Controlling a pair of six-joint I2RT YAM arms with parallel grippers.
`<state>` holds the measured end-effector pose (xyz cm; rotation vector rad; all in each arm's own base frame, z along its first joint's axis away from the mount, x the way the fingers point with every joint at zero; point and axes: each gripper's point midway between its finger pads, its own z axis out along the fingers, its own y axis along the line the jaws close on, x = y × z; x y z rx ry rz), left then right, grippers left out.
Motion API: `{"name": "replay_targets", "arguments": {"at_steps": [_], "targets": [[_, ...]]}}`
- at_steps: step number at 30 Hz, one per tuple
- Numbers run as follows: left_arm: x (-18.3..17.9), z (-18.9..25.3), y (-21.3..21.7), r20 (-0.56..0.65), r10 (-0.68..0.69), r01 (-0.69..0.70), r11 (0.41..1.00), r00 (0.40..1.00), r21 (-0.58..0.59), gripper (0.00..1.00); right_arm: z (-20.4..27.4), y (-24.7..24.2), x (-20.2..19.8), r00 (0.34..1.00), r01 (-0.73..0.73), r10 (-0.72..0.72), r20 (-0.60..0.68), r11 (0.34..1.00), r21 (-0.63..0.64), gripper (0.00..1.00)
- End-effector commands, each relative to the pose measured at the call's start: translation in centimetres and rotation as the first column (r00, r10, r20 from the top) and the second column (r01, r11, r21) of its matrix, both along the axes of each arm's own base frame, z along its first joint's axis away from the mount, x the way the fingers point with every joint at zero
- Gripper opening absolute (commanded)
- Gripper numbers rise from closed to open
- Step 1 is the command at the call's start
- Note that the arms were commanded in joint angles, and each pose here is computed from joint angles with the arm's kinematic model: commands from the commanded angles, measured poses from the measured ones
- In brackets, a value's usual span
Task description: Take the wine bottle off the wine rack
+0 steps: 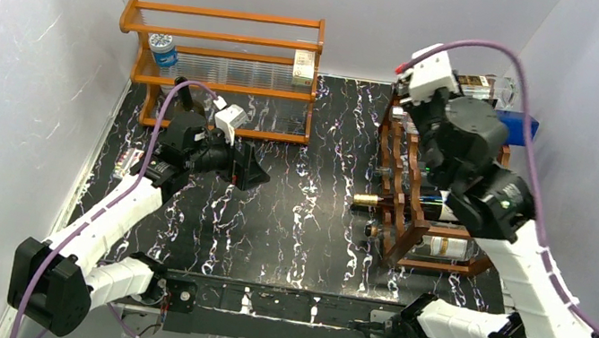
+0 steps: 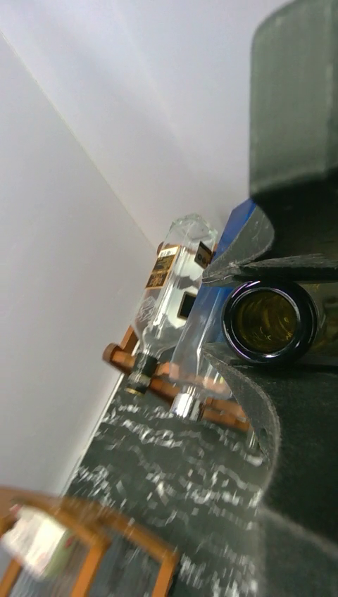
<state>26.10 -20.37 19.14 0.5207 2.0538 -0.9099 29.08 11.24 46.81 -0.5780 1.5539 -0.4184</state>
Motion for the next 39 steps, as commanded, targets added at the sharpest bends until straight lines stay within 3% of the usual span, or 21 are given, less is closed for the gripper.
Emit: {"name": "replay_targets", "arguments": {"at_steps": [1,7,12,17,21,26,29,32,36,39], "targets": [[-0.2,2.3,-0.7,0.058,-0.042,0.045,0.998,0.997,-0.040,0.96,5.1,-0.9,-2.9,0.996,-0.084,0.073,0.054,0.965,0.248,0.00],[-0.5,3.0,-0.8,0.093,-0.055,0.060,0.997,0.994,-0.053,0.96,9.0,2.6,-3.6,0.961,-0.276,0.255,0.105,0.900,0.337,0.00],[0.1,4.0,0.7,0.171,0.011,-0.011,1.000,0.985,0.002,0.97,8.7,8.6,-3.3,0.868,-0.494,0.478,0.132,0.806,0.326,0.00],[0.7,6.5,3.6,0.321,0.155,-0.170,0.985,0.934,0.021,0.98,7.7,15.0,-2.8,0.752,-0.638,0.644,0.143,0.656,0.403,0.00],[1.4,9.2,6.5,0.415,0.304,-0.335,0.942,0.858,0.001,0.98,6.7,19.6,-2.6,0.643,-0.720,0.746,0.174,0.511,0.469,0.00],[1.5,14.1,10.9,0.504,0.500,-0.542,0.837,0.704,-0.072,0.98,4.0,24.0,-1.3,0.570,-0.747,0.798,0.194,0.405,0.527,0.00],[0.9,16.8,13.6,0.576,0.580,-0.631,0.763,0.575,-0.139,0.98,1.6,26.7,-0.5,0.544,-0.750,0.813,0.208,0.360,0.556,0.00],[0.2,18.0,17.1,0.601,0.679,-0.739,0.641,0.420,-0.208,0.98,-0.2,29.3,0.6,0.566,-0.742,0.795,0.219,0.374,0.556,0.00],[-1.6,17.3,21.9,0.568,0.795,-0.862,0.427,0.213,-0.275,0.98,-2.2,32.2,2.7,0.606,-0.706,0.766,0.216,0.393,0.589,0.00],[-2.9,16.4,23.3,0.570,0.807,-0.879,0.376,0.154,-0.294,0.98,-3.6,34.1,4.1,0.627,-0.680,0.752,0.201,0.403,0.612,0.00]]}}
